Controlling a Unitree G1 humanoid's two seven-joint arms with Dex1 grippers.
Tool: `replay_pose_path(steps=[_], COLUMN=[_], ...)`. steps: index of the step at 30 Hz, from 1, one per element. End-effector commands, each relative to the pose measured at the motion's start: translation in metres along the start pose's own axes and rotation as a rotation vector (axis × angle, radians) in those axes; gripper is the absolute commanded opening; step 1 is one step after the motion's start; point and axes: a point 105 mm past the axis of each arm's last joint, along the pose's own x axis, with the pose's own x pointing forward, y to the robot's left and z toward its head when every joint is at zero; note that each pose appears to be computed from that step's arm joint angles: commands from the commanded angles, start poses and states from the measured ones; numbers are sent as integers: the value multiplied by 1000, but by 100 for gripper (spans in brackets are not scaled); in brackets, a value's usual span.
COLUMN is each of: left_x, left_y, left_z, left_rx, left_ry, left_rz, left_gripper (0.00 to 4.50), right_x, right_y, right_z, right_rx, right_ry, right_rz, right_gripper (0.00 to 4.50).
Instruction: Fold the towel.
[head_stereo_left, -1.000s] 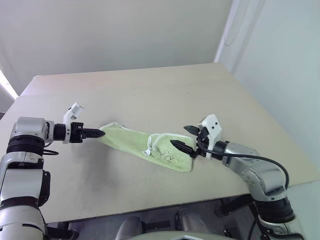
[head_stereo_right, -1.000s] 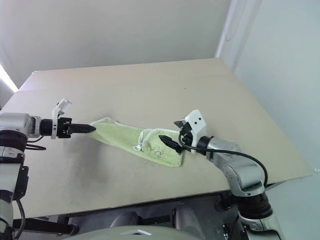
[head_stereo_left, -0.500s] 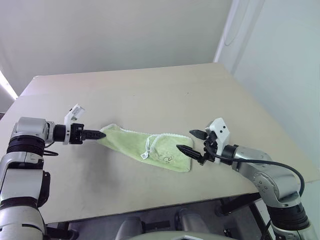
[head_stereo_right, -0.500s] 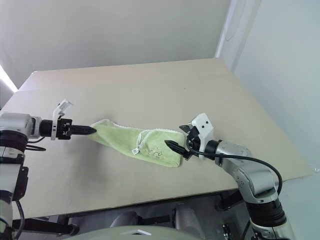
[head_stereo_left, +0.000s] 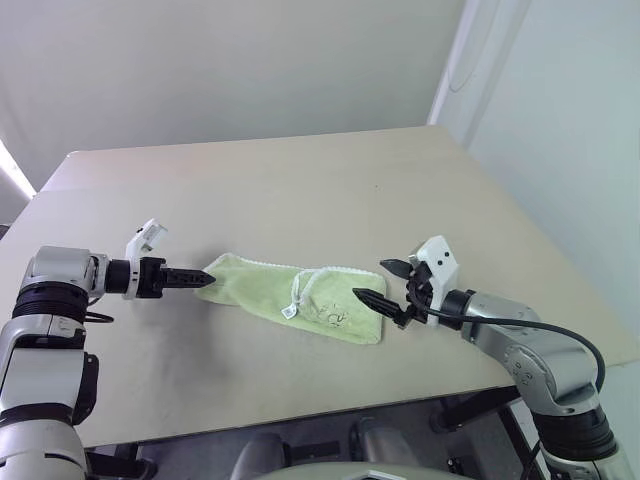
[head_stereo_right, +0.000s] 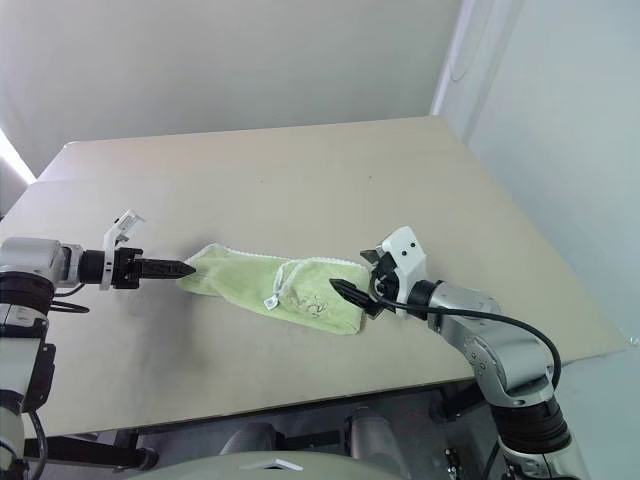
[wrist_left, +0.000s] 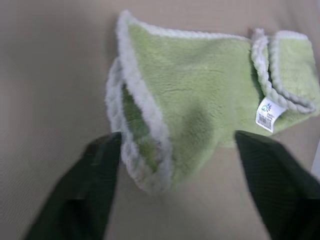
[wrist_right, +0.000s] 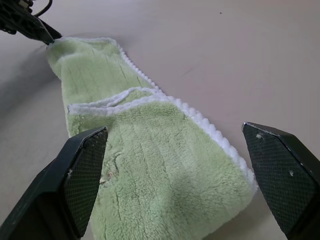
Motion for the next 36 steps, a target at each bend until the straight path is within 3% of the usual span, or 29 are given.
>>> replay_pose_path(steps=[1, 9, 15, 29, 32, 36], left_x=[-19, -10, 13, 36, 39, 40], left_y=[2, 17, 9, -5, -8, -11], left_z=[16, -5, -14, -14, -12, -12], left_rx=[-17, -103, -129, -141, -143, -156], left_ry=[-64, -15, 11, 15, 12, 5], left_rz=[46, 74, -13, -112, -125, -145], left_gripper=[385, 385, 385, 385, 323, 182], right_x=[5, 12, 10, -2, -7, -16], right_y=[3, 0, -5, 3, 13, 26], right_z=[10, 9, 9, 14, 12, 8], right_rx=[-26, -25, -27, -52, -88, -132], right_ry=[-39, -40, -37, -42, -21, 21], right_rz=[6, -8, -32, 16, 83, 167], right_gripper=[450, 450, 450, 450, 450, 450])
